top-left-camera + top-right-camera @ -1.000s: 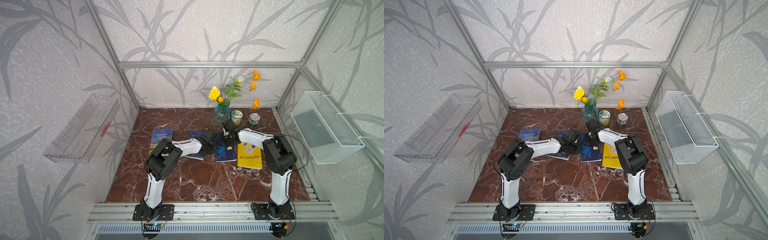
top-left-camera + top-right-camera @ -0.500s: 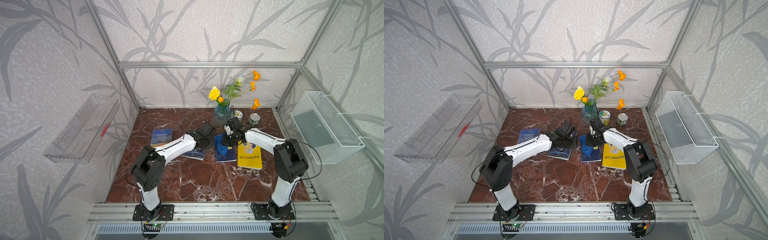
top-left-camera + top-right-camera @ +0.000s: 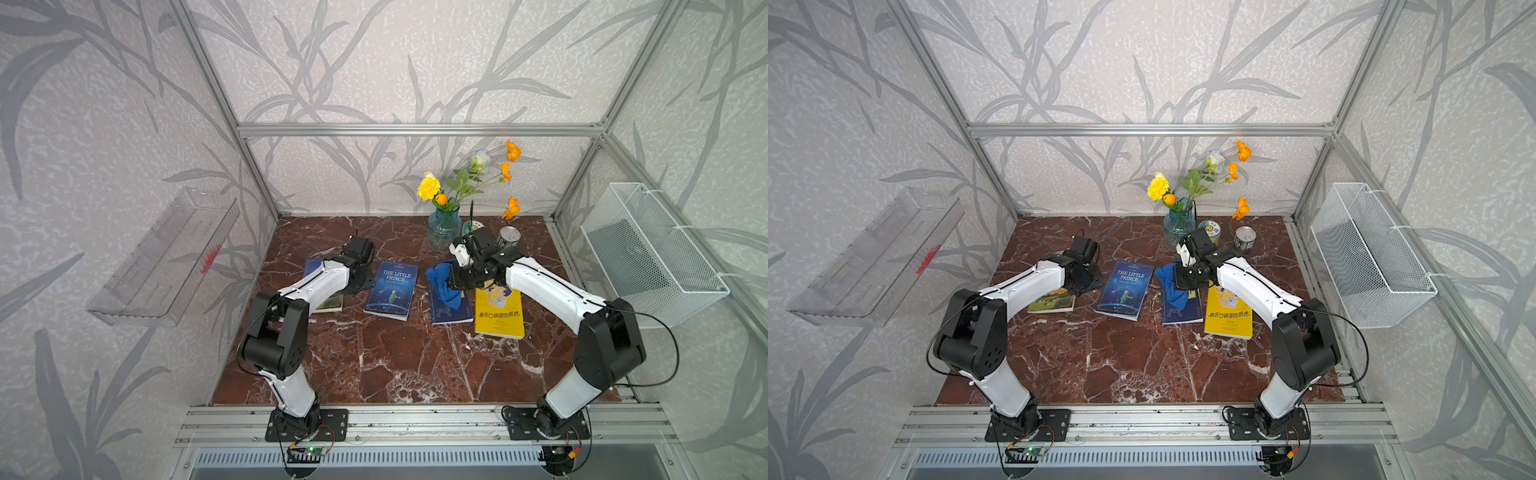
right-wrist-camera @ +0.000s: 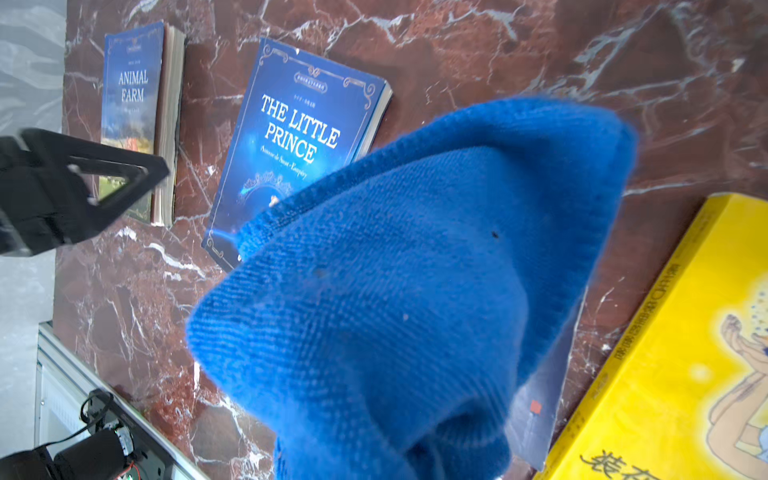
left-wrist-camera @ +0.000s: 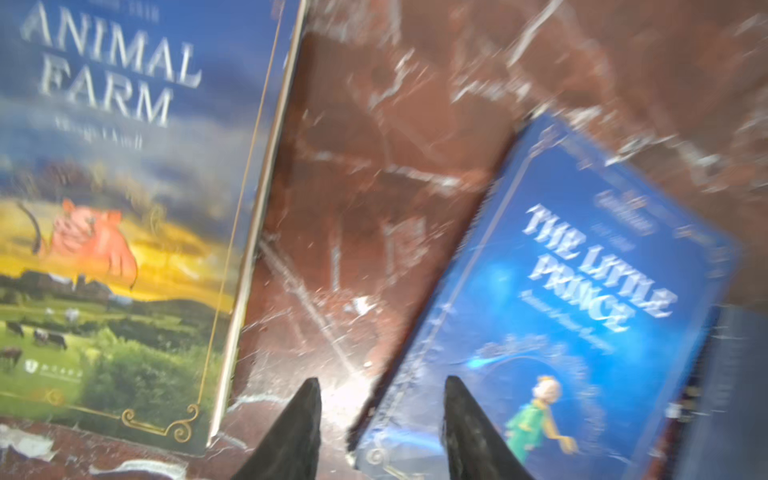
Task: Wipe the cover of the book
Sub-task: Wipe the dirt from the cover of the book.
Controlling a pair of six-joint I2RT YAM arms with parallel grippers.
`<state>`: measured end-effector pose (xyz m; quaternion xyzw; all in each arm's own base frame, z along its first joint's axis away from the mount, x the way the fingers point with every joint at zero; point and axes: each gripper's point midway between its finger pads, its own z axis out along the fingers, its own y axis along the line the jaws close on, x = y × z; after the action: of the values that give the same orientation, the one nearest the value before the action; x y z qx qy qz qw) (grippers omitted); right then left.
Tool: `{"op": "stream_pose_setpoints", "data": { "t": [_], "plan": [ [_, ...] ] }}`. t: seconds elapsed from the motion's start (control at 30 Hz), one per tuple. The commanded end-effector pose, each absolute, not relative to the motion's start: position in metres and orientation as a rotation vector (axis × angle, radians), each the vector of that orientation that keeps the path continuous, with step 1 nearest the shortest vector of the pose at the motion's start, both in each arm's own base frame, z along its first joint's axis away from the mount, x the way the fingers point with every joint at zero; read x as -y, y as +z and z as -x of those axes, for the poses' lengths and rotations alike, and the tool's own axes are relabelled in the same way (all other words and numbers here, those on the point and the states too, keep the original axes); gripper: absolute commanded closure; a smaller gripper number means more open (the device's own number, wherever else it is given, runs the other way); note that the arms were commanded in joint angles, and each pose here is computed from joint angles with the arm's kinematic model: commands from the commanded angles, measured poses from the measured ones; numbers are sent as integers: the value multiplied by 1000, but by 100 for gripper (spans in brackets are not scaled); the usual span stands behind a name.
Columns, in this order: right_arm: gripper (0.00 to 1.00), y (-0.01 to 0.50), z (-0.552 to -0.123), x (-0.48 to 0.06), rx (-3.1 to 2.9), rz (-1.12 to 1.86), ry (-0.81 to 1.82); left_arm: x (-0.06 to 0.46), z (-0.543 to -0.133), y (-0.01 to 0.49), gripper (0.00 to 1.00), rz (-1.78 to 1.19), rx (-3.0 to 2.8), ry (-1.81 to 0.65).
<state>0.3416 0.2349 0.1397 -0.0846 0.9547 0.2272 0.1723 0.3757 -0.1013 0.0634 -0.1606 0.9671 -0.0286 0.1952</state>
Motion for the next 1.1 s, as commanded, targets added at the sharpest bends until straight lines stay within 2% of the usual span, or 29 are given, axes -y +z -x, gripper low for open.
{"op": "stream_pose_setpoints", "data": {
  "t": [0.0,0.3,0.53,0.67,0.8,1.07],
  "plan": [
    [92,157,-335,-247,-2683,319,676,93,-366,45,52,473,-2735,-46],
    [92,146,-333,-307,-2722,449,615,102,-353,25,56,430,-2769,-135],
    [92,94,-357,-345,-2822,297,639,102,-347,17,61,390,-2787,-138],
    [93,42,-370,-350,-2941,223,519,100,-345,22,60,405,-2747,-158],
    [93,-9,-363,-341,-3089,208,347,99,-341,26,59,421,-2710,-185],
    [91,-14,-351,-328,-3094,211,249,113,-341,44,54,413,-2627,-345]
  ]
}}
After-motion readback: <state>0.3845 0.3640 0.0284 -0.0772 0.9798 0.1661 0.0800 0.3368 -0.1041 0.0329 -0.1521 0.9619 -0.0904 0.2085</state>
